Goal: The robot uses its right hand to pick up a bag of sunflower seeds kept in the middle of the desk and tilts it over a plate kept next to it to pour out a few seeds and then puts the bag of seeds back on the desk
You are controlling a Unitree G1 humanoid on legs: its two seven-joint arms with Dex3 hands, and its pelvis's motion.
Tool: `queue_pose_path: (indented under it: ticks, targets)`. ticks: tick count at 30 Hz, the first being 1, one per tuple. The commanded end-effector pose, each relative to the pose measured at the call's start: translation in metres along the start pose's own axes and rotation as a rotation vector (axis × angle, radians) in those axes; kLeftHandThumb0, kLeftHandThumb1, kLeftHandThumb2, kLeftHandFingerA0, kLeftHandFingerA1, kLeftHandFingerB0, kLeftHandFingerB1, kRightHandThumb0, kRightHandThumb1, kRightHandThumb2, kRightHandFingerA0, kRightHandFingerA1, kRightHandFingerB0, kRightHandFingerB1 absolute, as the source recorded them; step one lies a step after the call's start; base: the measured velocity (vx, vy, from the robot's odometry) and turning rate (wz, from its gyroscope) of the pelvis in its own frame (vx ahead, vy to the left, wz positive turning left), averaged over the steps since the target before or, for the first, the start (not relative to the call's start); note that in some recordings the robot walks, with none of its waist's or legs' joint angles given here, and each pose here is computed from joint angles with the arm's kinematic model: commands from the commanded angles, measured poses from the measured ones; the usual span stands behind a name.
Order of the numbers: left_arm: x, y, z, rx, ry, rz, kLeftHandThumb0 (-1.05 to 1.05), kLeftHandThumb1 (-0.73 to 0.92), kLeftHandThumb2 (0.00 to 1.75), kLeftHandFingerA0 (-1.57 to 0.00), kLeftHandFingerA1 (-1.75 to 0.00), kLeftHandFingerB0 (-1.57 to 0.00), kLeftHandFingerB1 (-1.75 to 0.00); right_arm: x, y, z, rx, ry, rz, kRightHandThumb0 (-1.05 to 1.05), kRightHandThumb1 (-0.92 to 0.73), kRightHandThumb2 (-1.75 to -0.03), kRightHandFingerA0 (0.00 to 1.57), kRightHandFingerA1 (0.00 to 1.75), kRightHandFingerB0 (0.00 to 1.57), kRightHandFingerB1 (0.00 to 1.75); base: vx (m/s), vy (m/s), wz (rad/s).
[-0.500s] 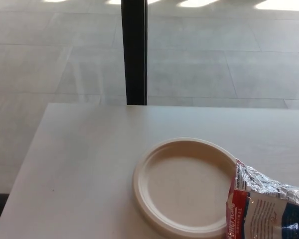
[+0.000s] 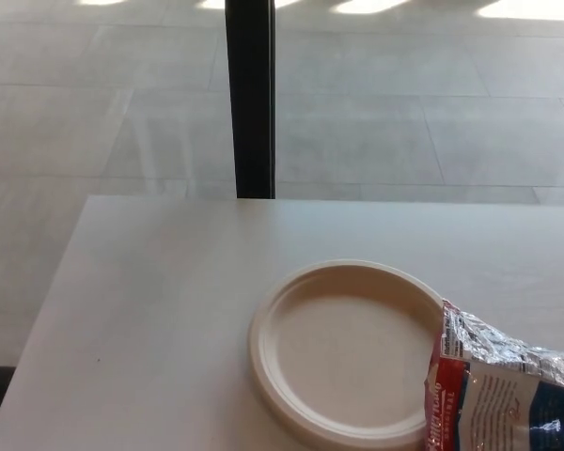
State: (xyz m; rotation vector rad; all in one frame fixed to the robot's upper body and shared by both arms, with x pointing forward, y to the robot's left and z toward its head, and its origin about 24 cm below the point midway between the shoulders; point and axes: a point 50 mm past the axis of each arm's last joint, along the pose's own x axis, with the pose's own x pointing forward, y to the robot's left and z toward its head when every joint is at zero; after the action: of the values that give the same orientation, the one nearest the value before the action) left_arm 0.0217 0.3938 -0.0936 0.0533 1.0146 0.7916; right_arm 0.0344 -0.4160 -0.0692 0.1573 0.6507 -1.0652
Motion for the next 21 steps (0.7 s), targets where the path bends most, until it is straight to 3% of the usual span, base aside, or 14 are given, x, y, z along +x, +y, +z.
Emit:
queue_pose_path:
  ticks: [1, 3, 4, 7, 8, 10, 12, 13, 14, 16, 18, 19, 20, 21]
  targets:
    - [-0.001, 0.001, 0.0, -0.063, -0.025, -0.002, -1.05, 0.52, 0.6, -0.25, -1.29, -0.23, -1.14, 0.011, -0.006, 0.051, 0.241, -0.135, -0.036, -1.05, -0.68, -1.03, 0.0, 0.01, 0.0, 0.0, 0.0, 0.0, 0.0]
    - [0.0, 0.001, 0.0, -0.059, -0.021, 0.002, -1.05, 0.52, 0.59, -0.32, -1.29, -0.29, -1.14, 0.013, 0.004, 0.086, 0.225, -0.282, 0.002, -1.03, -0.72, -1.03, 0.0, 0.04, 0.0, 0.0, 0.0, 0.0, 0.0]
    - [0.0, 0.001, 0.0, -0.058, -0.017, 0.002, -1.05, 0.53, 0.6, -0.33, -1.26, -0.27, -1.12, 0.012, 0.007, 0.095, 0.246, -0.334, 0.02, -0.82, -0.6, -0.89, 0.0, 0.0, 0.0, 0.0, 0.0, 0.0, 0.0]
    - [-0.002, 0.002, -0.004, -0.056, -0.009, -0.008, -1.05, 0.5, 0.6, -0.29, -1.25, -0.29, -1.13, 0.008, 0.013, 0.133, 0.29, -0.467, 0.097, -1.02, -0.68, -1.0, 0.0, 0.0, 0.0, 0.0, 0.0, 0.0, 0.0]
    - [-0.002, 0.001, -0.004, -0.058, -0.013, -0.005, -1.05, 0.51, 0.6, -0.36, -1.24, -0.32, -1.13, 0.003, 0.022, 0.158, 0.284, -0.546, 0.159, -0.93, -0.59, -1.0, 0.0, 0.27, 0.0, 0.09, 0.0, 0.0, 0.0]
    - [-0.002, 0.001, -0.004, -0.06, -0.012, -0.004, -1.05, 0.51, 0.6, -0.38, -1.24, -0.34, -1.13, -0.003, 0.029, 0.173, 0.3, -0.605, 0.227, -1.0, -0.63, -0.98, 0.0, 0.06, 0.0, 0.03, 0.0, 0.0, 0.0]
    - [-0.002, 0.001, -0.004, -0.044, -0.014, 0.0, -1.05, 0.51, 0.6, -0.39, -1.24, -0.33, -1.13, -0.019, 0.042, 0.199, 0.22, -0.706, 0.307, -1.05, -0.69, -1.01, 0.0, 0.03, 0.0, 0.02, 0.0, 0.0, 0.0]
    - [-0.002, 0.001, -0.004, -0.042, -0.013, -0.008, -1.05, 0.34, 0.93, -0.4, -1.16, -0.35, -1.04, -0.024, 0.047, 0.207, 0.192, -0.73, 0.329, -1.05, -0.69, -1.01, 0.0, 0.01, 0.0, 0.02, 0.0, 0.0, 0.0]
    - [-0.002, 0.001, -0.004, -0.042, -0.015, -0.011, -1.05, 0.5, 0.6, -0.32, -1.24, -0.32, -1.14, -0.033, 0.058, 0.222, 0.155, -0.777, 0.374, -1.04, -0.65, -0.98, 0.0, 0.0, 0.0, 0.01, 0.0, 0.0, 0.0]
    - [-0.002, 0.002, -0.004, -0.037, -0.011, -0.014, -1.05, 0.52, 0.59, -0.37, -1.23, -0.32, -1.11, -0.045, 0.074, 0.236, 0.087, -0.841, 0.451, -1.05, -0.63, -1.0, 0.0, 0.04, 0.0, 0.08, 0.0, 0.0, 0.0]
    - [-0.002, 0.001, -0.005, -0.05, -0.011, -0.013, -1.05, 0.51, 0.59, -0.38, -1.22, -0.34, -1.11, -0.051, 0.08, 0.24, 0.055, -0.867, 0.492, -1.05, -0.61, -1.01, 0.0, 0.11, 0.0, 0.15, 0.0, 0.0, 0.0]
    - [-0.002, 0.001, -0.005, -0.051, -0.01, -0.015, -1.05, 0.51, 0.59, -0.37, -1.23, -0.34, -1.11, -0.055, 0.085, 0.242, 0.035, -0.875, 0.52, -1.03, -0.45, -0.78, 0.0, 0.77, 0.1, 0.61, 0.0, 0.0, 0.0]
    - [-0.002, 0.001, -0.005, -0.048, -0.006, -0.013, -1.05, 0.5, 0.59, -0.38, -1.22, -0.35, -1.11, -0.062, 0.097, 0.243, -0.031, -0.888, 0.587, -0.91, -0.52, -1.02, 0.0, 0.55, 0.0, 0.47, 0.0, 0.0, 0.0]
    - [-0.001, 0.001, -0.005, -0.045, 0.0, -0.009, -1.05, 0.5, 0.59, -0.38, -1.22, -0.35, -1.11, -0.066, 0.104, 0.243, -0.085, -0.89, 0.626, -0.91, -0.52, -1.02, 0.0, 0.55, 0.0, 0.47, 0.0, 0.0, 0.0]
